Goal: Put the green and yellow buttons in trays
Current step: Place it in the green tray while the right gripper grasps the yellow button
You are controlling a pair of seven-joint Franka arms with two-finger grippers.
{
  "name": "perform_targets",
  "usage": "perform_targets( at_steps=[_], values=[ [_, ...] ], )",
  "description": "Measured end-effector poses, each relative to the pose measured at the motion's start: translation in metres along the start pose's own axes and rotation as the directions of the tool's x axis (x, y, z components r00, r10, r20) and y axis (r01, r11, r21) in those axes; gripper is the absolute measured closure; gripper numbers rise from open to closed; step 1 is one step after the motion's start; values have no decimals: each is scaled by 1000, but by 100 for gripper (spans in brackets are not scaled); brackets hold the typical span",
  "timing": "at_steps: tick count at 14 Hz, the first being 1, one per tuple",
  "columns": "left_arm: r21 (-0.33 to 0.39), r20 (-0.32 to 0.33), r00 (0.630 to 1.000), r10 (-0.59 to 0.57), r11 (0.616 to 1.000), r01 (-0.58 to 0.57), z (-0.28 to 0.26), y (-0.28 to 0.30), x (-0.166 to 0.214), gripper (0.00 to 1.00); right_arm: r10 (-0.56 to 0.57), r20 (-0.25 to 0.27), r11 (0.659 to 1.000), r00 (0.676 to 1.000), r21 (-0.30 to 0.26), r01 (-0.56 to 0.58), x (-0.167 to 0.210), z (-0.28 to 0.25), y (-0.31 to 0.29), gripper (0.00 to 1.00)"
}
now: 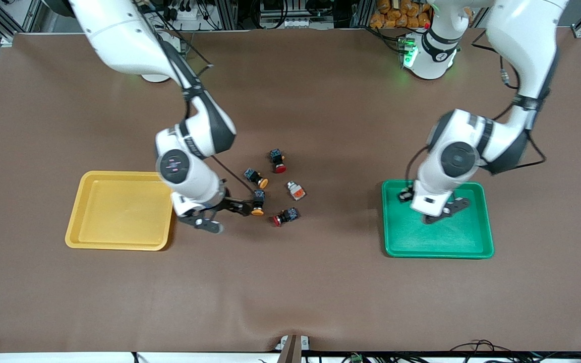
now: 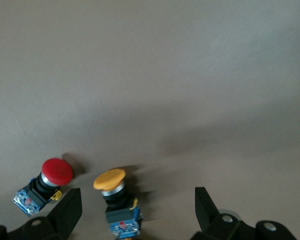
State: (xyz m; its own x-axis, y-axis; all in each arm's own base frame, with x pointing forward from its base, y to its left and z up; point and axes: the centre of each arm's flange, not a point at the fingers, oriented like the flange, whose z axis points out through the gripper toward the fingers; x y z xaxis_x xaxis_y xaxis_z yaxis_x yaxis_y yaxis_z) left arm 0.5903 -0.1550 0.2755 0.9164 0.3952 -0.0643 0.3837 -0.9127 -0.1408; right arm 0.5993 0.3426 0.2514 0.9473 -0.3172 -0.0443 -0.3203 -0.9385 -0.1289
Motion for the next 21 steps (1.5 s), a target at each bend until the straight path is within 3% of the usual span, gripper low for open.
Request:
perform_targets(
  at_steps=[3, 9, 14, 15, 17, 20, 21],
  values=[
    [7, 35, 999, -2, 1000, 2, 24, -39, 28, 33, -9, -1, 1000, 1000, -2, 9, -21, 25, -17, 0],
    [-9, 4, 1000, -2, 1000, 2, 54, -65, 55, 33, -34, -15, 999, 999, -20, 33, -38, 74, -23, 3],
    [15, -73, 995, 64, 998, -63, 75, -91, 82, 33, -20, -43, 1000, 999, -15, 19, -29, 72, -24, 60],
    [23, -86, 994, 68, 998, -66, 81, -98, 91, 33, -13, -52, 1000, 999, -9, 12, -23, 67, -24, 66],
    [18, -97, 993, 63, 998, -61, 86, -104, 103, 29, 13, -74, 1000, 997, 5, -12, -4, 57, -18, 67],
    [5, -116, 991, 70, 998, -70, 74, -95, 106, 0, 87, -101, 996, 991, 27, -84, 43, 34, 10, 67],
    [5, -118, 990, 80, 997, -80, 64, -88, 103, 0, 118, -106, 993, 987, 28, -115, 63, 25, 25, 67]
  ],
)
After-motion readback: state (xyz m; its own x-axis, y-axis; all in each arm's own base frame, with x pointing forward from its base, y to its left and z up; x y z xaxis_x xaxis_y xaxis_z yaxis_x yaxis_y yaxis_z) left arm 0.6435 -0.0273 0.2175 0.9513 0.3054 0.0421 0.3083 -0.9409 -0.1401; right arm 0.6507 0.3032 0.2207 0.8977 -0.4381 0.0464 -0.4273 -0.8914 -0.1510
